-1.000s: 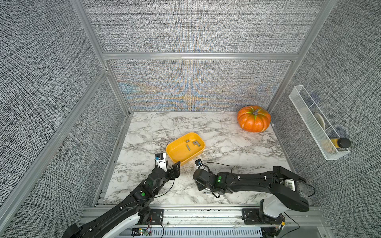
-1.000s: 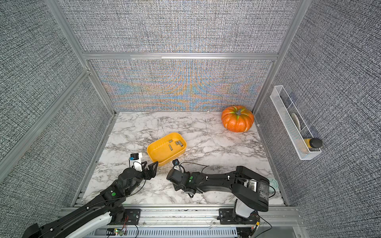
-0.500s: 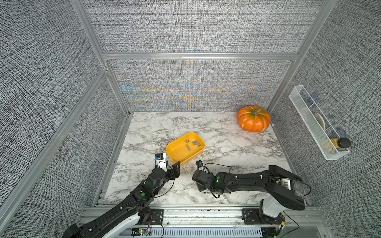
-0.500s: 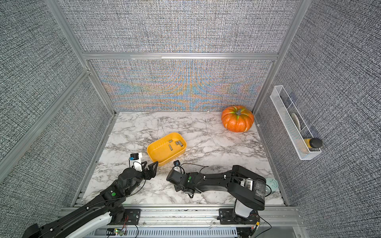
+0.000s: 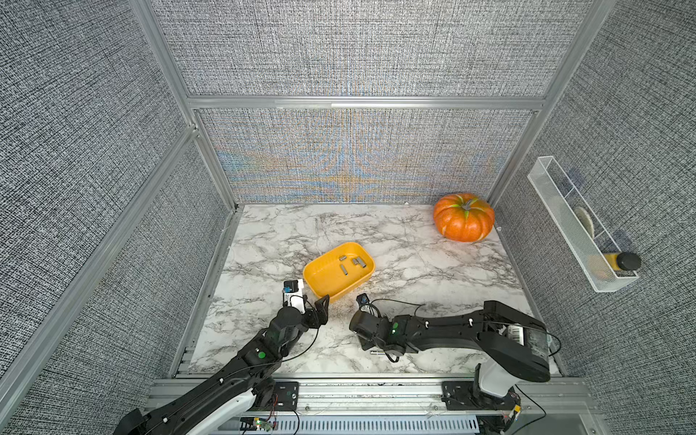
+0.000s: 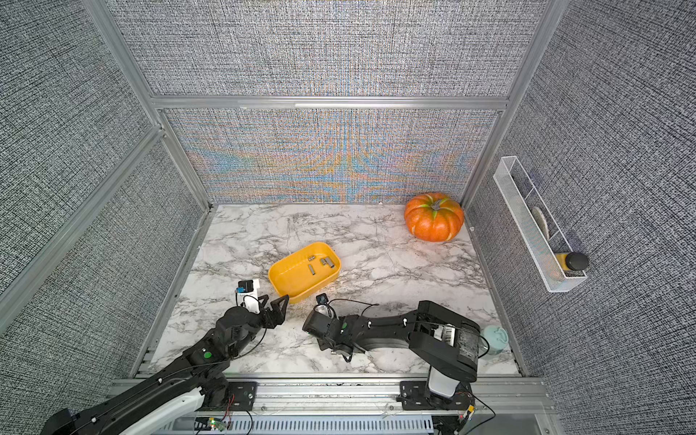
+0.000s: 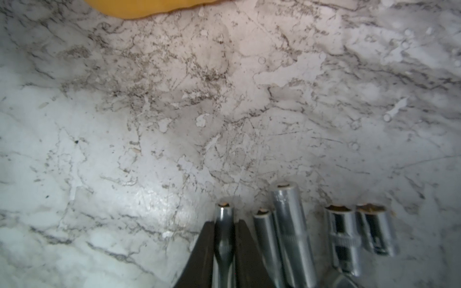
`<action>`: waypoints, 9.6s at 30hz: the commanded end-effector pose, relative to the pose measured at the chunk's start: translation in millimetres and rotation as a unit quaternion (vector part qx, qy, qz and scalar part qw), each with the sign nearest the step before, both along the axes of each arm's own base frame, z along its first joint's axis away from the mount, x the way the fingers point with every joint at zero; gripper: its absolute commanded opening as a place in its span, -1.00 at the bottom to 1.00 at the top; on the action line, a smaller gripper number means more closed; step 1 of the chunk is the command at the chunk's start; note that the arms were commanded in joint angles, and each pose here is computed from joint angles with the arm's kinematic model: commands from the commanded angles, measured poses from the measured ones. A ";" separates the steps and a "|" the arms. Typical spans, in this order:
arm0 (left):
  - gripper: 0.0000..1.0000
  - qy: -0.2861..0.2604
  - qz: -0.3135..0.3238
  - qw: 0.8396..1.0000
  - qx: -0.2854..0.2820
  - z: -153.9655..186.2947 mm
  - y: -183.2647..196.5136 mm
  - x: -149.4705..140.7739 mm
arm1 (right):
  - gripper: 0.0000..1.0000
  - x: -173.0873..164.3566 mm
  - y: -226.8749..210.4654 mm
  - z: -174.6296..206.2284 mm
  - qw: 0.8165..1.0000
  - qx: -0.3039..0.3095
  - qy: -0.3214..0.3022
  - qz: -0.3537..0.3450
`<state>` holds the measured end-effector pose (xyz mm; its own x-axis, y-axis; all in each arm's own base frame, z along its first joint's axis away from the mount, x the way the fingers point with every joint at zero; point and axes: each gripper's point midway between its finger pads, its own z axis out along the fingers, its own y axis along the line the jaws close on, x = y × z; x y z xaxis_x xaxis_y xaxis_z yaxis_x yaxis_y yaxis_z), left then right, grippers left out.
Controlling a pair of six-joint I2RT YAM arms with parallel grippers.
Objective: Put the socket on the desktop into the storage box
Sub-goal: Pick up the socket head from the center of the board, then place the socket head in the storage box, then pick up the socket head from the center of the board, then place the socket head in the storage box, then pick up the socket head from the center of the board.
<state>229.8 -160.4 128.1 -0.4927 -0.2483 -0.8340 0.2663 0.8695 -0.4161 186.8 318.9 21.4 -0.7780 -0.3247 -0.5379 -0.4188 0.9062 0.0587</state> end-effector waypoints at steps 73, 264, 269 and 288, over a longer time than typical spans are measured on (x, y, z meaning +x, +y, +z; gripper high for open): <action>0.67 -0.012 -0.006 1.000 -0.011 9.0 -3.6 1.1 | -0.21 196.6 60.0 112.8 0.989 0.089 -0.117 0.009; 0.63 0.021 -0.165 0.985 0.045 -16.2 -75.4 -14.9 | -0.43 49.7 -62.4 10.6 0.999 0.007 -0.001 0.047; 0.63 0.020 -0.165 0.985 0.043 -15.1 -75.6 -15.3 | -0.43 48.3 -61.2 8.4 0.999 0.008 0.004 0.050; 0.65 0.017 -0.161 0.986 0.043 -12.9 -73.5 -15.0 | -0.34 43.9 -59.2 13.8 0.998 0.021 0.009 0.053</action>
